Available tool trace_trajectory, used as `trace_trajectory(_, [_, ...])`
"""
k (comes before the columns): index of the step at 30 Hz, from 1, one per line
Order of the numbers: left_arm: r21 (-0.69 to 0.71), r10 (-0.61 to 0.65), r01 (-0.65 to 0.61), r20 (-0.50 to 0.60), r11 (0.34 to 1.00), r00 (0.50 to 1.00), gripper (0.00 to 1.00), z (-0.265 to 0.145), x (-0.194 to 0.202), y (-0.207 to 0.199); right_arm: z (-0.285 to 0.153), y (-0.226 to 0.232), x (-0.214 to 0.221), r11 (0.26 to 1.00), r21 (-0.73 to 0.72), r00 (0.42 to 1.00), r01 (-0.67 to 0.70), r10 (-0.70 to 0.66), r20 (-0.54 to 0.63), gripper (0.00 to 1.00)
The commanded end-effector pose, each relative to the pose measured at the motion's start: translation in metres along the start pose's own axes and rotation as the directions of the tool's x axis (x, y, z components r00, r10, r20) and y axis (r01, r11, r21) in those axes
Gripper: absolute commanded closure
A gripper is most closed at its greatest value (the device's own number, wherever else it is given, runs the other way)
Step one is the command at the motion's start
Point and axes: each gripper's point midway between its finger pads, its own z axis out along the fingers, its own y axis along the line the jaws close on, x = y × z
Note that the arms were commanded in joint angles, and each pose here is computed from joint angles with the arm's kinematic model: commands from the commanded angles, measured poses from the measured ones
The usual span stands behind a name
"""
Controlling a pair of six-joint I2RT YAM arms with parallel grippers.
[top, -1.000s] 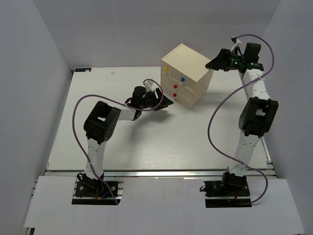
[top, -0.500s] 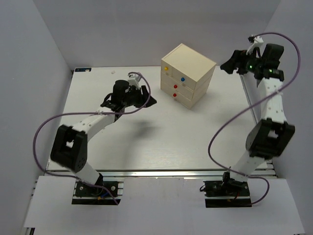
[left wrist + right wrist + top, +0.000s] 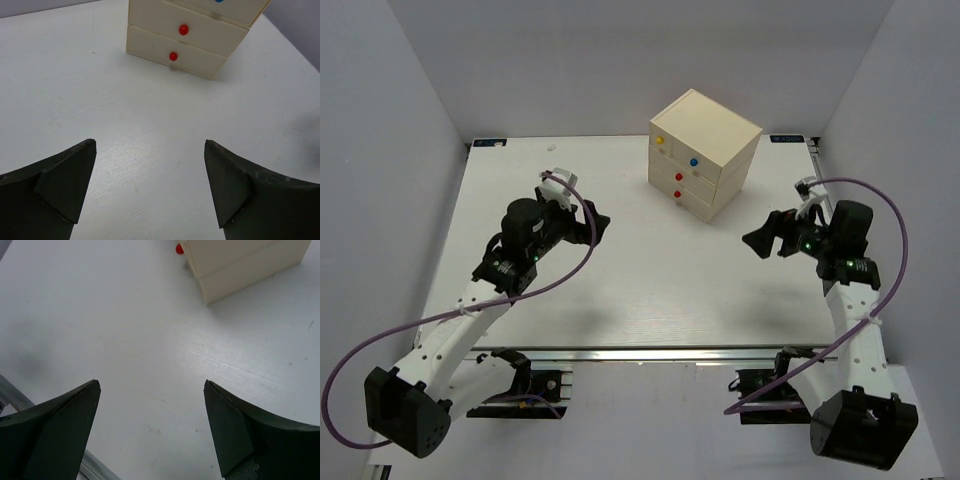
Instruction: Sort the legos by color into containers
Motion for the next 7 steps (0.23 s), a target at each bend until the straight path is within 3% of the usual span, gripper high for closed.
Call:
trace_trajectory(1, [-0.053, 0.035, -0.037, -0.026, 0.998, 0.999, 0.02, 0.0, 0.008, 0.012, -0.006, 0.002, 0.0, 0.999, 0.037, 0.997, -0.007, 0.005, 0.075, 0.11])
trace_trajectory(7, [-0.062, 0.053, -0.053, -0.01, 0.997, 0.999, 0.02, -0.005, 0.004, 0.013, -0.003, -0.002, 0.019, 0.999, 0.051, 0.993, 0.009, -0.015, 0.121, 0.11])
